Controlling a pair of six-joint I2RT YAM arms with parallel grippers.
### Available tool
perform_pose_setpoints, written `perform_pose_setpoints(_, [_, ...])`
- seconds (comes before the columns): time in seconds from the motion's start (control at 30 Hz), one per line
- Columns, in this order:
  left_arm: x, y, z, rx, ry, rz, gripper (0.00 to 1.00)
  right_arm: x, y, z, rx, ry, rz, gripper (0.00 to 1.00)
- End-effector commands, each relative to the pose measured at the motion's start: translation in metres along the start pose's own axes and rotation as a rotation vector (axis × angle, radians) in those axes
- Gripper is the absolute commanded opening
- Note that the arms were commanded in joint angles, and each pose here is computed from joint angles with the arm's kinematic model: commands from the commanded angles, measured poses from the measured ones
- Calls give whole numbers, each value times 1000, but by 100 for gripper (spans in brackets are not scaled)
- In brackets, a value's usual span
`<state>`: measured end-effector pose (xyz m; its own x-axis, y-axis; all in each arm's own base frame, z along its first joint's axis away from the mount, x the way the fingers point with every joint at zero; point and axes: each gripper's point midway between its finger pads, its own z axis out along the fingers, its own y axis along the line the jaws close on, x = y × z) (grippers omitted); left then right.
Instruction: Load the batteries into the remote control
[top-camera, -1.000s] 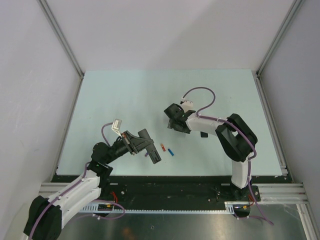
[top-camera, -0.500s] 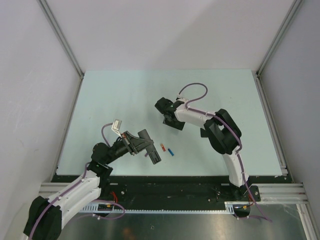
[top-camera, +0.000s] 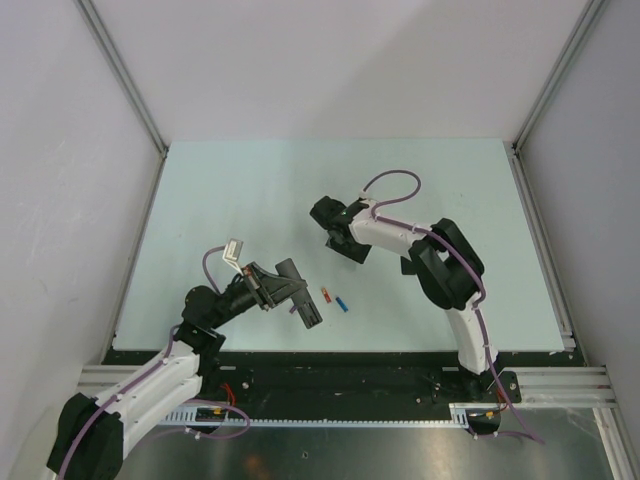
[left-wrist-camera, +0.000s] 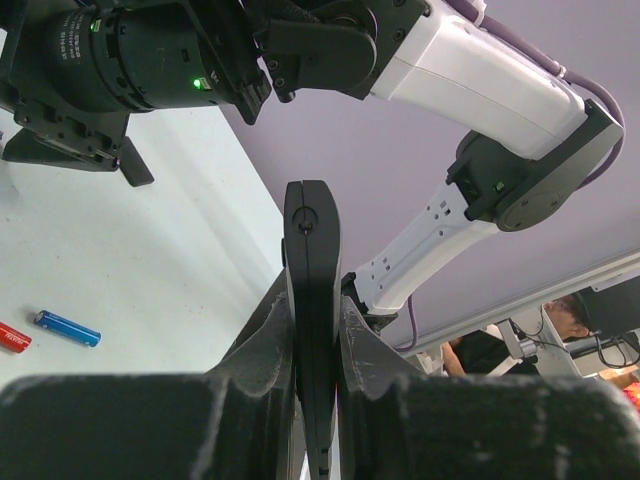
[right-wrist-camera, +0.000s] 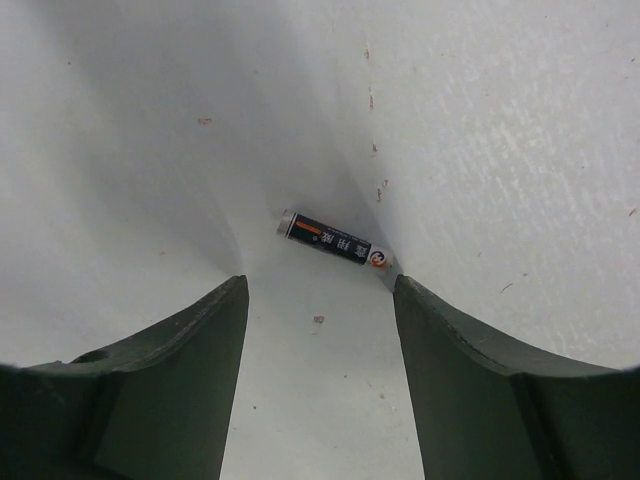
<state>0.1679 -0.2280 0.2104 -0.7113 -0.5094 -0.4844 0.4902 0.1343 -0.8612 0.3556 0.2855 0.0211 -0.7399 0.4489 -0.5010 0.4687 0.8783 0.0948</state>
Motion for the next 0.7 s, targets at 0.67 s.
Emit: perform_pose_setpoints(0.67, [-4,-3,-1,17,-19,1,0,12,-26,22,100,104,217,63])
